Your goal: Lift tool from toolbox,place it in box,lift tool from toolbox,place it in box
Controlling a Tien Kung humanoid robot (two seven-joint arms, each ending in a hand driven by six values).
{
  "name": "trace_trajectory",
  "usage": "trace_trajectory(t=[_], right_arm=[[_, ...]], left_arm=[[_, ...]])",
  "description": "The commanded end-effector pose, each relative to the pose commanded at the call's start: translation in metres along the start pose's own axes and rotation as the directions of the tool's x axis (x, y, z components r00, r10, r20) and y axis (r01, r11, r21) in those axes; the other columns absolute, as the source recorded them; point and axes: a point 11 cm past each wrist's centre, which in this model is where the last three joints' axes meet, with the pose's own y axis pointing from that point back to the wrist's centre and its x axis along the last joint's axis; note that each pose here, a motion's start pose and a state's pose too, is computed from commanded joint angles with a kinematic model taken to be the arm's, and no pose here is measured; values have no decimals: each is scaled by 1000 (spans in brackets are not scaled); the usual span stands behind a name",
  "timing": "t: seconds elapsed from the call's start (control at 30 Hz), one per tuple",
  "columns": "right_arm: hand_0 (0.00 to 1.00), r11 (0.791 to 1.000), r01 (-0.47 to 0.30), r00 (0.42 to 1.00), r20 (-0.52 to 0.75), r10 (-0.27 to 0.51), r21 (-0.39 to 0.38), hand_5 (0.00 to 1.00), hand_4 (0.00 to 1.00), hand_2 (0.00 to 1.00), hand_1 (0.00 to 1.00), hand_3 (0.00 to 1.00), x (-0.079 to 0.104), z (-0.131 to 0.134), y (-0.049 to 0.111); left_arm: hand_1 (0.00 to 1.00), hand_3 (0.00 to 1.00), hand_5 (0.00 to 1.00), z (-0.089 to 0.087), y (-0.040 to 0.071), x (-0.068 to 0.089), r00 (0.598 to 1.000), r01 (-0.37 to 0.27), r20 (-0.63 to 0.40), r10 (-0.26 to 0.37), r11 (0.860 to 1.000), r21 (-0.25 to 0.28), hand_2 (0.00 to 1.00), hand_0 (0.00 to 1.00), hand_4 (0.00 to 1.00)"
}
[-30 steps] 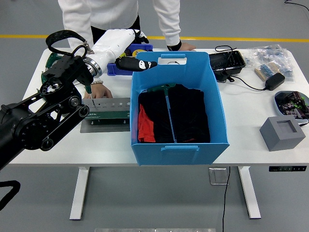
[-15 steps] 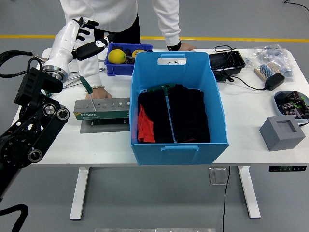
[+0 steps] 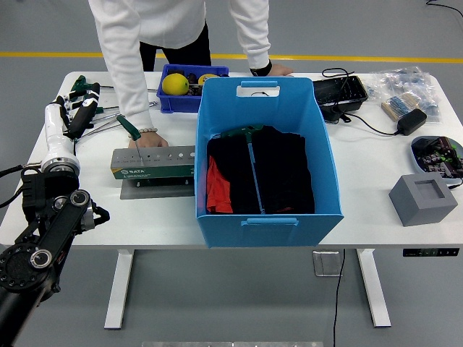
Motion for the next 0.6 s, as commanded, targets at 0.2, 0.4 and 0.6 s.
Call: trace_trajectory(t=[0.2, 0.4, 0.6], right_arm=[[682, 1000, 0, 1000, -1, 0, -1, 691, 776, 730, 663, 574, 0, 0, 0], [683, 1000, 0, 1000, 0, 0, -1, 690, 775, 730, 664, 574, -1, 0, 0], [682, 1000, 0, 1000, 0, 0, 1, 691, 774, 730, 664, 574, -1, -1, 0]], left_arm=[[458, 799, 816, -23, 8, -11, 978, 76, -200, -50, 990, 123, 604, 357, 720], [452, 813, 846, -46, 13, -19, 924, 147, -380, -41, 956, 255, 596, 344, 722], [447, 821, 861, -62, 19, -28, 842, 241, -539, -1, 896, 374, 593, 341, 721]])
